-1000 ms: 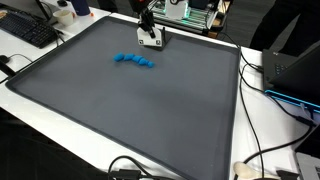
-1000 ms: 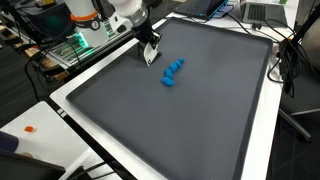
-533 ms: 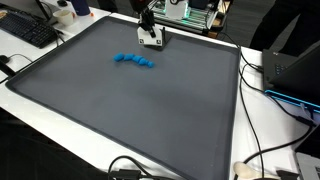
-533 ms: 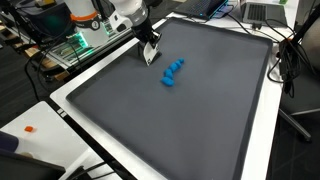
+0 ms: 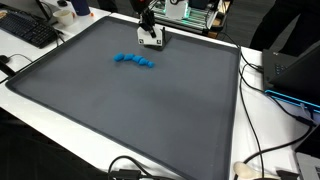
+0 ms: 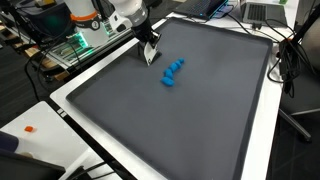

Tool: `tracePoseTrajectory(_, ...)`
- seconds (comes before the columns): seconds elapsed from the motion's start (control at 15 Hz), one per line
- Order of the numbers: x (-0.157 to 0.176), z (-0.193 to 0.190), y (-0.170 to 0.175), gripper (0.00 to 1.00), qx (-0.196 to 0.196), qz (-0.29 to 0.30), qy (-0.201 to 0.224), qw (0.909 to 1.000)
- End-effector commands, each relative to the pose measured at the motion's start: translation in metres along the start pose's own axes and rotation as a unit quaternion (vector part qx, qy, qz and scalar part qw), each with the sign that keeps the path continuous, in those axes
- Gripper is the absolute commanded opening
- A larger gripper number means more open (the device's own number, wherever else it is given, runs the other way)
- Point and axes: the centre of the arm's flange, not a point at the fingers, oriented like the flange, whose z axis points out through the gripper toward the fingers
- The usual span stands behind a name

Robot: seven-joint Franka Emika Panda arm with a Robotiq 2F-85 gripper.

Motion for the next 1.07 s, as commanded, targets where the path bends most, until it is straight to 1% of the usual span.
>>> tracePoseTrajectory(0.0, -0.002, 0.01, 0.016, 0.33, -0.02, 0.014, -0.007, 0.9997)
tracePoseTrajectory(0.13, -0.002, 0.01, 0.02, 0.47, -0.024, 0.017, -0.007, 0.9996)
tracePoseTrajectory(0.2, -0.002, 0.009, 0.021, 0.55, -0.022, 0.017, -0.005, 0.9996)
tracePoseTrajectory(0.33, -0.005, 0.002, 0.018, 0.69, -0.014, 0.014, -0.003, 0.9998)
tracePoseTrajectory(0.53, -0.008, -0.008, 0.016, 0.93, -0.008, 0.008, -0.001, 0.9999)
tracePoseTrajectory(0.6, -0.009, -0.012, 0.015, 0.99, -0.006, 0.007, 0.001, 1.0)
tracePoseTrajectory(0.8, -0.017, -0.027, 0.012, 1.0, -0.008, -0.003, 0.001, 1.0)
tracePoseTrajectory(0.93, -0.024, -0.039, 0.011, 1.0, -0.013, -0.019, 0.002, 0.9997)
tracePoseTrajectory(1.0, -0.029, -0.048, 0.01, 1.0, -0.014, -0.036, 0.006, 0.9992)
